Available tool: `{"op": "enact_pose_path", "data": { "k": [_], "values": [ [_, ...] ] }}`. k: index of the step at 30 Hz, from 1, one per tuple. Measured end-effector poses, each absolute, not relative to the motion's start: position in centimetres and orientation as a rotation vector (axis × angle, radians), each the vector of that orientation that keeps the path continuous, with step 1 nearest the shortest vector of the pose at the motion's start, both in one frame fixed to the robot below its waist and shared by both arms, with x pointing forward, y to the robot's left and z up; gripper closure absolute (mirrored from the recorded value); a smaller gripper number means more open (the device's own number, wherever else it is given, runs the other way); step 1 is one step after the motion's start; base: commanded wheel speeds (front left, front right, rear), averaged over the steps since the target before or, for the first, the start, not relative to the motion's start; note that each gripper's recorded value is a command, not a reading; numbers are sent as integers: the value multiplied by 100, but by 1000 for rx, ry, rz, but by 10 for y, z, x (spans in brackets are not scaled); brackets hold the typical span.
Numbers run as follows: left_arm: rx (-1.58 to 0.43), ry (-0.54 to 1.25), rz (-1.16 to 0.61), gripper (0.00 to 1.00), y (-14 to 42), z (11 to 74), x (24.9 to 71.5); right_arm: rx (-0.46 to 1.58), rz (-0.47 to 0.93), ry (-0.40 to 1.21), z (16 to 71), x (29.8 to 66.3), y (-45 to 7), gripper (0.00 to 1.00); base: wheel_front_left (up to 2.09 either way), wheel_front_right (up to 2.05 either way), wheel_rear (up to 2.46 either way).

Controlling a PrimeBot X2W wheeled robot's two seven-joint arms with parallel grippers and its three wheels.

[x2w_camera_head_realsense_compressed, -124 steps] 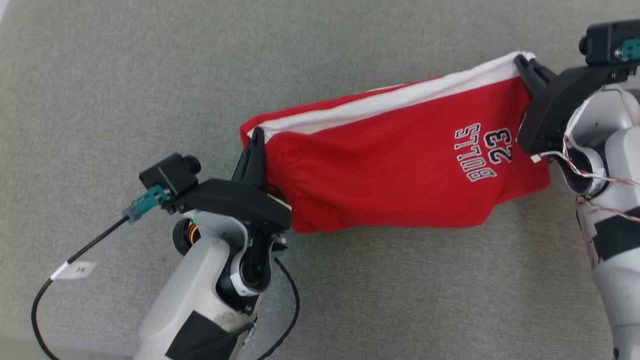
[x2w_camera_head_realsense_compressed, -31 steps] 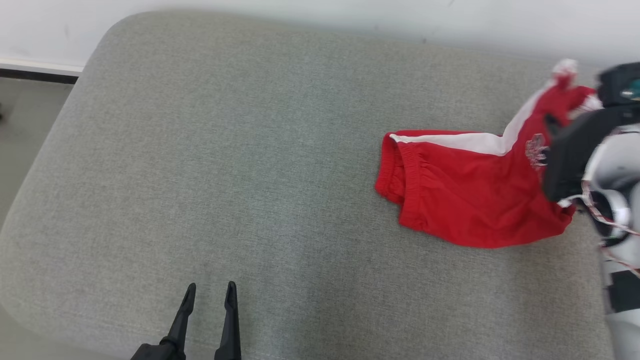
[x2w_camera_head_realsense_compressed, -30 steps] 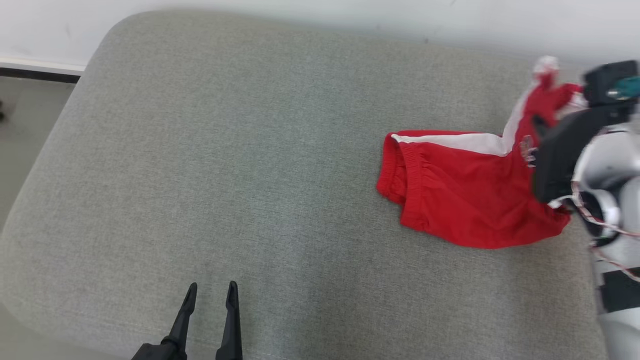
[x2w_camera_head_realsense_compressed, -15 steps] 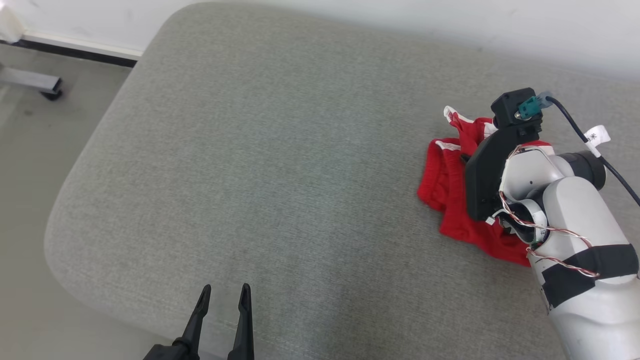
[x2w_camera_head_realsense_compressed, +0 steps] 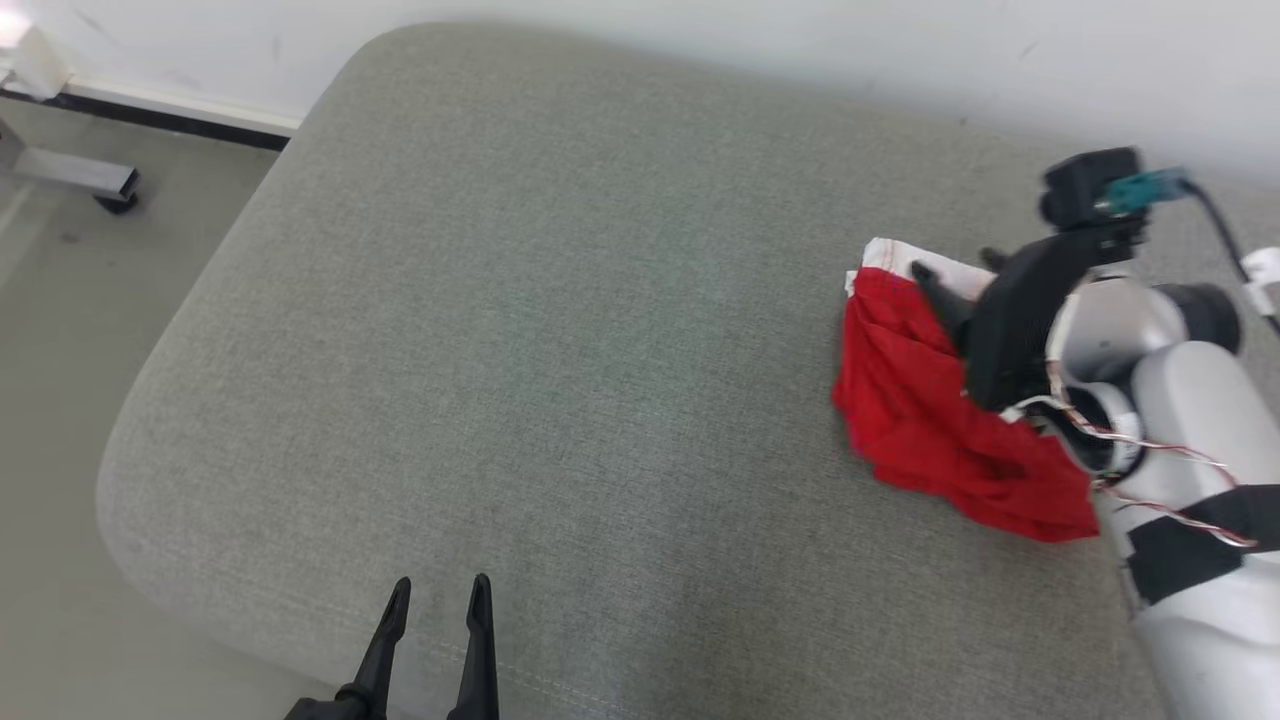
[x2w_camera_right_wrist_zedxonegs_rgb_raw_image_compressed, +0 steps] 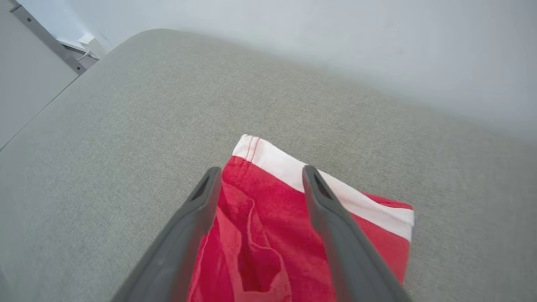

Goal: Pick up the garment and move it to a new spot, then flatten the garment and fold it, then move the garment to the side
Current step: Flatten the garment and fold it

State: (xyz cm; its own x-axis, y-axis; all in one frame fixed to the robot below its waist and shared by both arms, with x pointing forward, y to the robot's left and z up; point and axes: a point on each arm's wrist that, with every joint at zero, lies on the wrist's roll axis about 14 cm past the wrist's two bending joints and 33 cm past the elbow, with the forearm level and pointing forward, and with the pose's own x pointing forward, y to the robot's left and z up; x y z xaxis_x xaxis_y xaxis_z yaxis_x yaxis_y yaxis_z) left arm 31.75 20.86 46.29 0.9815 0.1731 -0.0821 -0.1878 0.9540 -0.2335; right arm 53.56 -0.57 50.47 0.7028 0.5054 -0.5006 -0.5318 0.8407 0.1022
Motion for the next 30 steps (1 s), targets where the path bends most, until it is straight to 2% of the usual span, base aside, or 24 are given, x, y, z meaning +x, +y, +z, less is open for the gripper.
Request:
{"op": "enact_pose_path", "data": {
  "k": [4,10,11,13,19,30],
  "values": [
    [-242,46,163,0,204,467,321,-44,469,460,517,546,-49,0,0,0,0],
    [-246,34,134,0,198,471,324,-62,349,458,494,537,-98,0,0,0,0],
    [-247,34,131,0,197,471,325,-61,329,468,485,533,-106,7,0,0,0],
    [-247,35,129,0,196,471,326,-70,309,495,467,526,-115,99,0,0,0],
    [-244,45,127,0,196,468,330,-110,357,532,434,513,-98,100,0,0,0],
    [-238,34,137,0,200,471,328,-142,667,542,432,464,-1,100,0,0,0]
  ]
}}
